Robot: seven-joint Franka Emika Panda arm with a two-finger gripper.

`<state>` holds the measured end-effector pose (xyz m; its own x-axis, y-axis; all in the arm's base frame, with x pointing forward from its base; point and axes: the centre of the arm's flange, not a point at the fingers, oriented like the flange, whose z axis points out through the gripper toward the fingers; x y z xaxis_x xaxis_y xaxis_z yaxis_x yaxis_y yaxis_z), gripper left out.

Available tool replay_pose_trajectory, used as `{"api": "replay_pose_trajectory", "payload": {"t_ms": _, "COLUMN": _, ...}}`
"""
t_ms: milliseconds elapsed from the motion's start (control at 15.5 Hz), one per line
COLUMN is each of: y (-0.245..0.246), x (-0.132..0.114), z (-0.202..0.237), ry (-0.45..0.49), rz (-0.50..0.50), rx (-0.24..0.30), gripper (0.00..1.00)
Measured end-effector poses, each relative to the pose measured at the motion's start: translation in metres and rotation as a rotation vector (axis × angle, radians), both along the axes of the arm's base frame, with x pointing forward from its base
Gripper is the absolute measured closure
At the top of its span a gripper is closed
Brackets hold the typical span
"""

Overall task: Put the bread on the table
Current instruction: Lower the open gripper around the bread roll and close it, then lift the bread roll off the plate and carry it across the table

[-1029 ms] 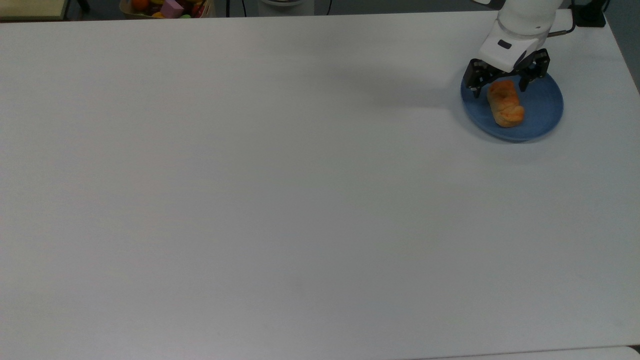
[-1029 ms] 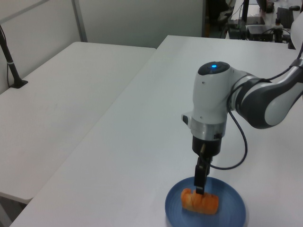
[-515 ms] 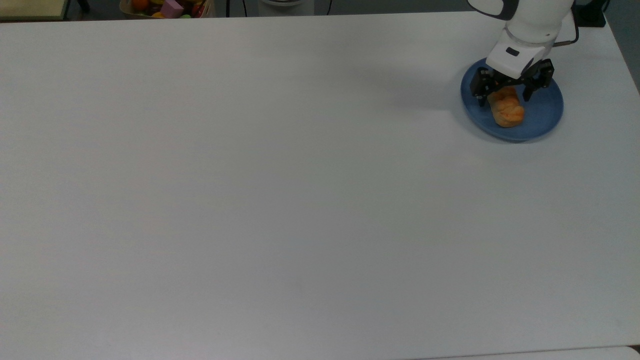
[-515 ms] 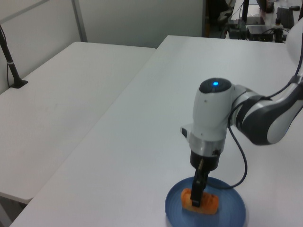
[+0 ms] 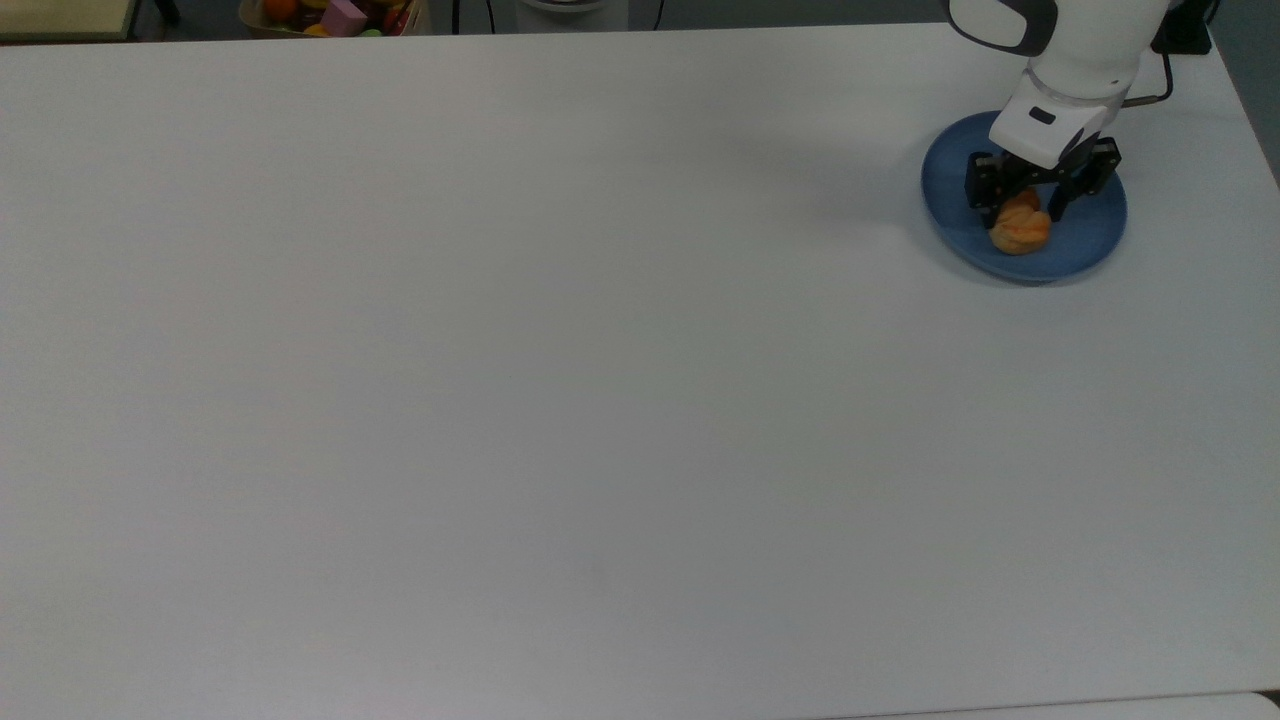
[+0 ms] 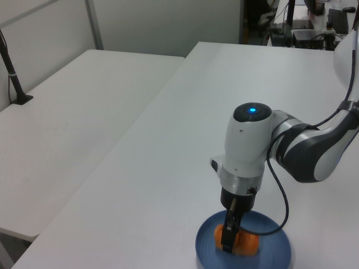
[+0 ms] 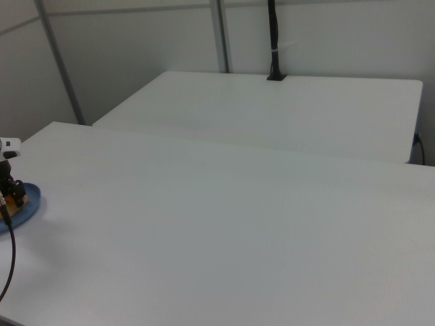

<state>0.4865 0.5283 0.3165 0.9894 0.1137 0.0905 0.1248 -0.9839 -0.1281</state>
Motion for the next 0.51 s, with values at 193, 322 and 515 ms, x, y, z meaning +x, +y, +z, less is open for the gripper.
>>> {"api": "replay_pose_trajectory", "payload": {"t_ms": 193, "y": 0.001, "x": 0.0, "z": 0.002, "ry": -0.006, "rz": 0.005, "rx": 0.0, "gripper": 0.63}}
{"api": "replay_pose_trajectory", "payload": {"t_ms": 322, "y": 0.002, "x": 0.001, "z": 0.006, "ry": -0.013, "rz": 0.008, "rx": 0.006, "gripper": 0.7}}
{"api": "replay_pose_trajectory", "payload": {"t_ms": 515, "y": -0.001, "x": 0.003, "z": 0.041, "ry": -0.06, "rz": 0.022, "rx": 0.028, "gripper": 0.82}}
